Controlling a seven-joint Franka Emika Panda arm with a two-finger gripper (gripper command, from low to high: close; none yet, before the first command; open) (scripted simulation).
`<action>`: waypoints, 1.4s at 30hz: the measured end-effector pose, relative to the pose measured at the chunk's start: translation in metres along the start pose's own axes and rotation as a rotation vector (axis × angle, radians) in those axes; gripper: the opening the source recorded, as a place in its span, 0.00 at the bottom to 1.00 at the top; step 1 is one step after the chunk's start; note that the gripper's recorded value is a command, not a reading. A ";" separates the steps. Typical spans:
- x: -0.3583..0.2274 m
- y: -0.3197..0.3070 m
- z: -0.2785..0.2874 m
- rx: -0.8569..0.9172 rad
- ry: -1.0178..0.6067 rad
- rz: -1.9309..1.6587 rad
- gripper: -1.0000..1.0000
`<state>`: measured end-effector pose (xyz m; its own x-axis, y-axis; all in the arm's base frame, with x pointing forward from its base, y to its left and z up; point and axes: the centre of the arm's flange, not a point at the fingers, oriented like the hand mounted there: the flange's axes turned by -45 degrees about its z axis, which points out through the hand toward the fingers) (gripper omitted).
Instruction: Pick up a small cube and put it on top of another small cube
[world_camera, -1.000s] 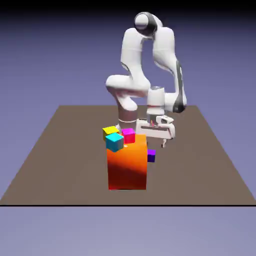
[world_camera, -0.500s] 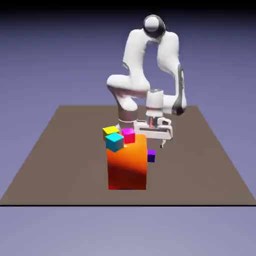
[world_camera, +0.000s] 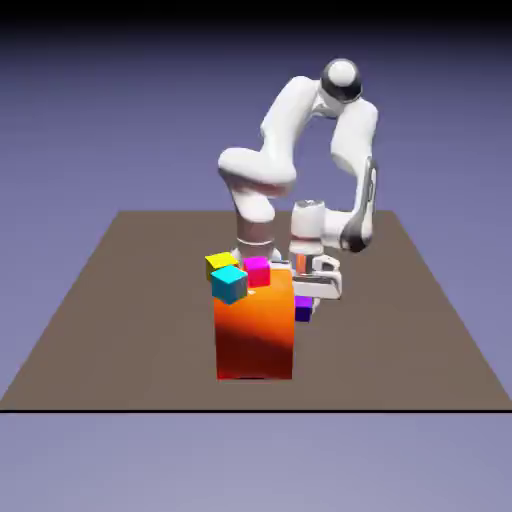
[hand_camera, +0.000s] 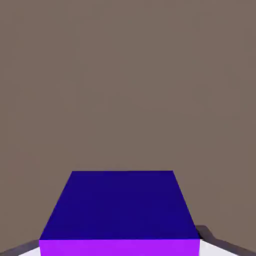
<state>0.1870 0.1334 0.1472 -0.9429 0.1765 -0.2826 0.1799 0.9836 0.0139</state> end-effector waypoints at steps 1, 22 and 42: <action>-0.001 0.001 -0.006 -0.002 -0.002 0.001 0.00; -0.066 0.032 -0.049 -0.145 0.065 0.406 0.00; -0.240 -0.008 -0.159 -0.292 -0.030 0.309 0.00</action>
<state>0.3669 0.0894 0.3675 -0.8476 0.4676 -0.2508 0.3616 0.8549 0.3719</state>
